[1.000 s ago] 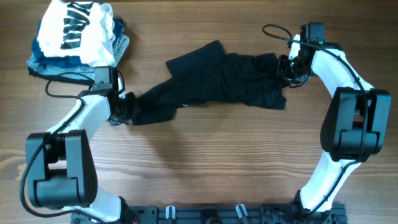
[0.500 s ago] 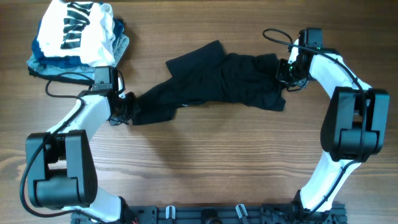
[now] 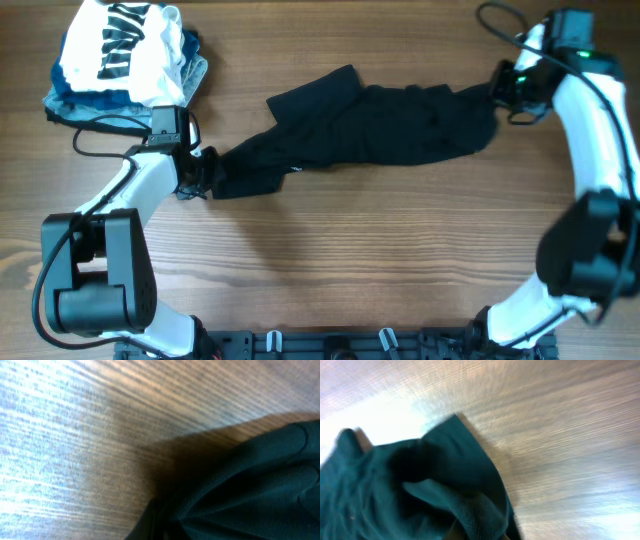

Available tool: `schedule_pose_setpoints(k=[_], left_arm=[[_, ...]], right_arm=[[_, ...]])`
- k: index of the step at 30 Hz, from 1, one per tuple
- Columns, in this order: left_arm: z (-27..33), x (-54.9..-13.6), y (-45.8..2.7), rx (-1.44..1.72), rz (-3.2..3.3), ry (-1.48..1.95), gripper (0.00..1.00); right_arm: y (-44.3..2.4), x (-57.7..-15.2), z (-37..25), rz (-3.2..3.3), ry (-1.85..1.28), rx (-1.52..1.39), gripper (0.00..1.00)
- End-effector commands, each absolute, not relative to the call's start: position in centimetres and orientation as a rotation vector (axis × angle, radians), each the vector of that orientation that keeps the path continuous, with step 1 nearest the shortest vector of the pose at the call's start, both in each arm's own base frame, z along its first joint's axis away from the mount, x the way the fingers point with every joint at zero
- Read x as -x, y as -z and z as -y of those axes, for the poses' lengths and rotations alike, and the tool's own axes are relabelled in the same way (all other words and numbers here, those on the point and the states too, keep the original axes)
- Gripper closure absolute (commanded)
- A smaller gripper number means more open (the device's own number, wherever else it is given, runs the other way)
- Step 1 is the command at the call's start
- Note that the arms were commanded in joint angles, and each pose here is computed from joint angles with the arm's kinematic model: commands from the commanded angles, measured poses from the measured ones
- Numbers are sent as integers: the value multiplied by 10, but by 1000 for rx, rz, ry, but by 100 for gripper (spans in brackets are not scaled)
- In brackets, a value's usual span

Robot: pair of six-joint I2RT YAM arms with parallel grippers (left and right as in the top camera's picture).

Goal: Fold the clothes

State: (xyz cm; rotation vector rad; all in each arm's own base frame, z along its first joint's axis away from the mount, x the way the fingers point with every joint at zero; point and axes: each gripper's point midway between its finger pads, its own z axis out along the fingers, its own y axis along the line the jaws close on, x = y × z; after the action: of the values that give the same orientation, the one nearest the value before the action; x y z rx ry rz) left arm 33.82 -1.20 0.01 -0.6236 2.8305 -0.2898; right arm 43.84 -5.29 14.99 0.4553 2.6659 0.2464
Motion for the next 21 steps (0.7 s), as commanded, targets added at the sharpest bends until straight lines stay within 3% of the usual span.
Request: schedule_pose_setpoints(k=[1, 7, 13, 21], left_arm=[[8, -339, 3, 648, -2828, 269, 96], [4, -366, -36, 611, -2742, 265, 96], [-1, -405, -141, 511, -2532, 266, 96], [1, -373, -271, 403, -2242, 289, 96]], right_arm=[[-199, -430, 65, -2564, -222, -413, 96], [-250, -417, 69, -2431, -310, -353, 96], [-285, -401, 88, -2322, -358, -385, 96], [-307, -389, 95, -2248, -426, -396, 96]])
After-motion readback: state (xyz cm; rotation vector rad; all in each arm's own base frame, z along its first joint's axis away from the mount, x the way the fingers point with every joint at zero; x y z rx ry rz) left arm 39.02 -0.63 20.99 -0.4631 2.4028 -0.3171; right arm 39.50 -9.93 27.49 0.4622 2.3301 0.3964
